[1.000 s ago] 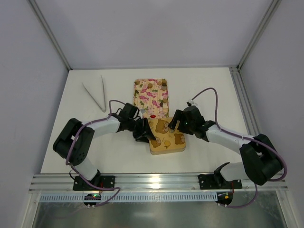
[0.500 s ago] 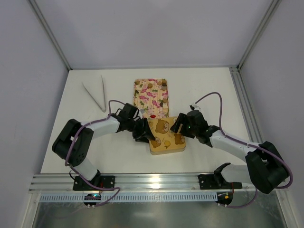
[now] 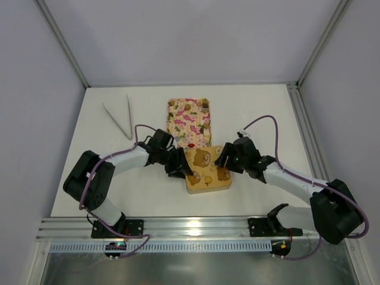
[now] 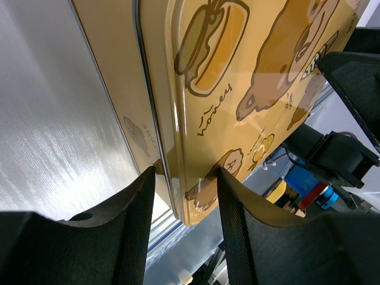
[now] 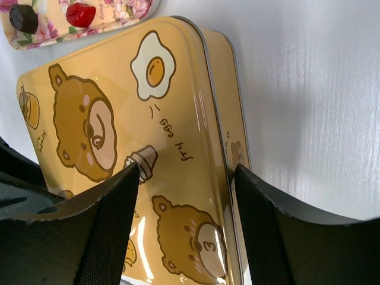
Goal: Pack the chocolate
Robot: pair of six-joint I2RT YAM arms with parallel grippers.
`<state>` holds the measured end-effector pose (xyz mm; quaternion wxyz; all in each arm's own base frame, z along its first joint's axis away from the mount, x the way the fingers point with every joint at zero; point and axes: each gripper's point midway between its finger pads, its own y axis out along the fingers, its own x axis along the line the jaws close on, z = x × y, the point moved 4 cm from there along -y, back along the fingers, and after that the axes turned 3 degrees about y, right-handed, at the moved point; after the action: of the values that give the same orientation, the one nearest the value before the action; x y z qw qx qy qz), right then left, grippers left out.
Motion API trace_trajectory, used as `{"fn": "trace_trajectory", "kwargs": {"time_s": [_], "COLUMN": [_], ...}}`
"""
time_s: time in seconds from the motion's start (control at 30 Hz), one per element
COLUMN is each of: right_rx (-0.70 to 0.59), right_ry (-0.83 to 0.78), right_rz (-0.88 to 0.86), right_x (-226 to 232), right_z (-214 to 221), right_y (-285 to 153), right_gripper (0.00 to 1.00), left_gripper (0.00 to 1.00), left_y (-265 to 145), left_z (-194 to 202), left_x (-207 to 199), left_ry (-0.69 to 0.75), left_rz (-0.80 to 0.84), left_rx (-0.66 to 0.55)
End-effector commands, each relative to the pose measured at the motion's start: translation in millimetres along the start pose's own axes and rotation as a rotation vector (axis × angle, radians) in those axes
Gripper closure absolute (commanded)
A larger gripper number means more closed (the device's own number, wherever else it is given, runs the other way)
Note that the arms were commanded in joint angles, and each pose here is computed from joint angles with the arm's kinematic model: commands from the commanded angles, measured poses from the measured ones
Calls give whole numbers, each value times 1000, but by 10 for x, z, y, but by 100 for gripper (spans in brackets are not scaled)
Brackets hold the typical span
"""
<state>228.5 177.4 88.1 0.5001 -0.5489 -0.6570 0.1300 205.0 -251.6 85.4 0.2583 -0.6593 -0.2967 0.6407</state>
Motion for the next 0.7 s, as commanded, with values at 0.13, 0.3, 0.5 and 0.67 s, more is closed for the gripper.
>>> {"fn": "trace_trajectory", "kwargs": {"time_s": [0.13, 0.3, 0.5, 0.67], "right_rx": [118, 117, 111, 88], "right_ry": [-21, -31, -32, -38], "right_rz": [11, 26, 26, 32], "right_x": [0, -1, 17, 32], "right_z": [222, 199, 173, 119], "right_y": [-160, -207, -244, -306], "right_gripper": [42, 43, 44, 44], "left_gripper": [54, 54, 52, 51], "left_y": [-10, -37, -74, -154], "left_z": [-44, -98, -132, -151], "left_x": [126, 57, 3, -59], "left_ry": [34, 48, 65, 87], "left_rz": [-99, -88, -85, -80], "left_rx": [-62, -73, -81, -94]}}
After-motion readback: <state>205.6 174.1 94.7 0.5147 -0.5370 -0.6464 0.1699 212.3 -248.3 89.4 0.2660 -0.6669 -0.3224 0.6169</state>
